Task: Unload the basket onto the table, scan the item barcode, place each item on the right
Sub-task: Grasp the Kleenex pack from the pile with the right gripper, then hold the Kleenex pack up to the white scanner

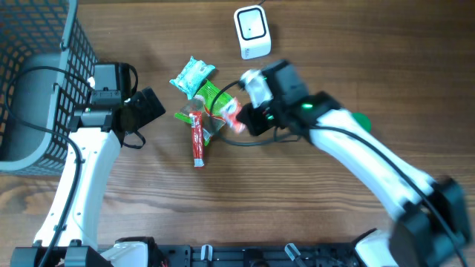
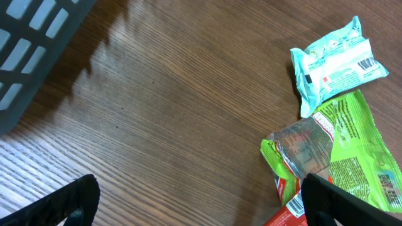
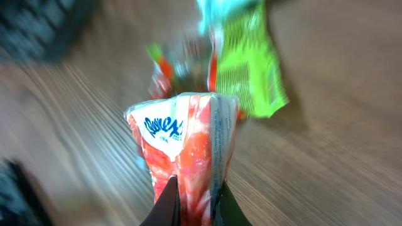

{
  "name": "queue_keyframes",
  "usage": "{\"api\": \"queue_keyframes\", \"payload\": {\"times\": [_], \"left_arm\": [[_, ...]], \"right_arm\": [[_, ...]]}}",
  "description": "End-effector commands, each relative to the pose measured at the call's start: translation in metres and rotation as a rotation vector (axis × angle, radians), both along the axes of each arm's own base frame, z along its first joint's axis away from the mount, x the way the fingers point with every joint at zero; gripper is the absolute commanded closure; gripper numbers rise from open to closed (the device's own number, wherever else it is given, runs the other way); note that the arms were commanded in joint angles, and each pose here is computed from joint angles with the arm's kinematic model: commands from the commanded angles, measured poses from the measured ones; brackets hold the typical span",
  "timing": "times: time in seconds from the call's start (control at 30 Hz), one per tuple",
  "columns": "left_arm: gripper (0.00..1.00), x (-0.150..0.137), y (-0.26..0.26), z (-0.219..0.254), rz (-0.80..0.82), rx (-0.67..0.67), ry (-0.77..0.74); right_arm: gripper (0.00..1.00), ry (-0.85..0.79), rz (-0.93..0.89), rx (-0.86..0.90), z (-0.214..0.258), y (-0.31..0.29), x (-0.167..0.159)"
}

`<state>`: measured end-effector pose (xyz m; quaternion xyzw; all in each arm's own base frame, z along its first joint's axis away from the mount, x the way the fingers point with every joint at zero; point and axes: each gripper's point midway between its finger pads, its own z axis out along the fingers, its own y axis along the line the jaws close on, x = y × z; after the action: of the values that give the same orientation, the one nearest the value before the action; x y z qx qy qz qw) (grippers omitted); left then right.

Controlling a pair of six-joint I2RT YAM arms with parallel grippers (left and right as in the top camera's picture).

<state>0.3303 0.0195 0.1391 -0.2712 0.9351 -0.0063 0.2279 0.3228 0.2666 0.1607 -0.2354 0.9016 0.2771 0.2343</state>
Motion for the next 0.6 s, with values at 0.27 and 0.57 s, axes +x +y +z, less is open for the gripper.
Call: {"api": "queue_keyframes", "payload": {"times": [0.27, 0.57], "left_arm": [[0.0, 0.001, 0.003, 0.001, 0.019, 0.007, -0.007], [0.0, 0.001, 0.003, 0.001, 0.019, 0.007, -0.007]], "right_arm": [[0.96, -0.02, -0.18, 0.337, 0.116, -0.037, 0.04], [0.96, -0.301, -0.345, 0.095, 0.173, -0.058, 0.144]]}}
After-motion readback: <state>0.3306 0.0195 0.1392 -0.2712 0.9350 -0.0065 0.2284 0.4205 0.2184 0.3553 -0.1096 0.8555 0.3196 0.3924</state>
